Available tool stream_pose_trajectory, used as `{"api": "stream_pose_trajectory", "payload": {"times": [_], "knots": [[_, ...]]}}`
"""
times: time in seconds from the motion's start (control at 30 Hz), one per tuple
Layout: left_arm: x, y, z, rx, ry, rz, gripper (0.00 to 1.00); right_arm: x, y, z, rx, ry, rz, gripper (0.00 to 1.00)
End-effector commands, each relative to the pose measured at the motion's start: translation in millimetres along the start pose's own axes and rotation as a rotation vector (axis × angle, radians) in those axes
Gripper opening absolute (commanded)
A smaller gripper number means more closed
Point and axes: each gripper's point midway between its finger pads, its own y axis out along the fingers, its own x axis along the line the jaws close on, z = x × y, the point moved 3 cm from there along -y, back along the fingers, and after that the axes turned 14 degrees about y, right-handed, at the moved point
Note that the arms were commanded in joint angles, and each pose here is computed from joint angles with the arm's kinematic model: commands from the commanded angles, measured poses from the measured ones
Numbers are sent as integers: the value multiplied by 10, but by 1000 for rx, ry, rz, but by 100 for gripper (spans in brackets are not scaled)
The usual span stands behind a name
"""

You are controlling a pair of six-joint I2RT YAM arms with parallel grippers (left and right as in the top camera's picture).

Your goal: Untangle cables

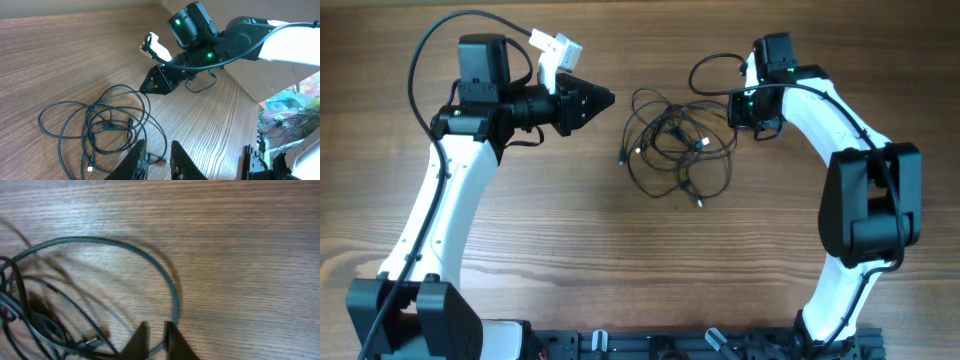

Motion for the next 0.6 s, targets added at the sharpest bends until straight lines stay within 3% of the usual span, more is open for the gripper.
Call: {"api": "stream_pose_trajectory", "payload": {"times": [0.0,0.03,0.1,0.57], "knots": [[-25,-48,-37,-7,3,-8,17,41,80,82,44,-8,-19,43],[-28,-48,-32,-5,-1,-7,17,40,80,82,44,-8,-19,51],[-31,-48,-22,-1,-4,-6,17,64,79,93,52,-13,-36,56],[-29,-48,-27,-3,12,-7,17,434,13,157,78,-293,-306,68]]}}
